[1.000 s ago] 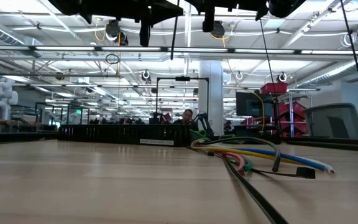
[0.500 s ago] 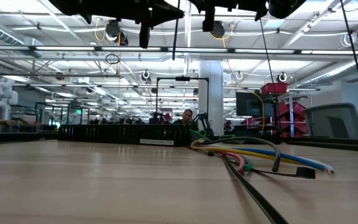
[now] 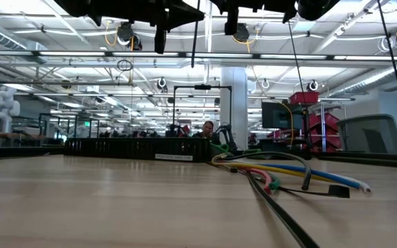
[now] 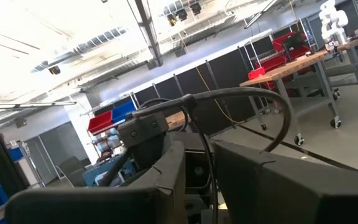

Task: Ziptie cables
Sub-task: Insert the black zip tie into the lock head

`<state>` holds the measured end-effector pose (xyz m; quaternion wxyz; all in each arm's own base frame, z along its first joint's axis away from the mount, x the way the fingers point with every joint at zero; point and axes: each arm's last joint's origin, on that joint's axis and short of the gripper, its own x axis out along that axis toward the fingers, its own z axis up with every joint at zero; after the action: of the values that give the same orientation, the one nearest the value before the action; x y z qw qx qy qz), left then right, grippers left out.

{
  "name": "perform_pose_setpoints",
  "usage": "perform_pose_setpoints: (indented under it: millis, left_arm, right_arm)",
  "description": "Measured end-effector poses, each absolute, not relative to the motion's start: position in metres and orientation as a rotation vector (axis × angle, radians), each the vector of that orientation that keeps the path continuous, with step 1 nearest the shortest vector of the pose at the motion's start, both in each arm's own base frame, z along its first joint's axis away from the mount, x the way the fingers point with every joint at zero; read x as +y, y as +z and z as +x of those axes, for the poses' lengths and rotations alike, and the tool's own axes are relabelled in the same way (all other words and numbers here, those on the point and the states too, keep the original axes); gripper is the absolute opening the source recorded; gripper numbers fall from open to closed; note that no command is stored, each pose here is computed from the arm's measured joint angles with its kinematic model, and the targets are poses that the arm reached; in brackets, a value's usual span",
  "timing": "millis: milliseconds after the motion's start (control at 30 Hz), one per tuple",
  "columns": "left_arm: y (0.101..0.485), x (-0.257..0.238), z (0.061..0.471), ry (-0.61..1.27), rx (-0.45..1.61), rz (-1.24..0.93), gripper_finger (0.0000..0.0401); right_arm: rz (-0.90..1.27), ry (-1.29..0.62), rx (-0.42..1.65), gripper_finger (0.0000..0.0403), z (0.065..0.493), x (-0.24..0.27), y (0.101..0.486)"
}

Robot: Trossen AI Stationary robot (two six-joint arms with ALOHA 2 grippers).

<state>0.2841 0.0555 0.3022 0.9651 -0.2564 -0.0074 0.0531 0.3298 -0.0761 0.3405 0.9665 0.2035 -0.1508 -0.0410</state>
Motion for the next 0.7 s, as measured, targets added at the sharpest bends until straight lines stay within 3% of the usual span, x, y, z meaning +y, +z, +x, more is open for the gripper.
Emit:
perform_pose_setpoints:
  millis: [700]
  left_arm:
    - [0.3023, 0.0541, 0.2846, 0.056, -0.006, -0.520, 0.0000]
  right_arm:
    - [0.412, -0.083, -0.304, 0.0075, 0.3298, -0.0761, 0.3404]
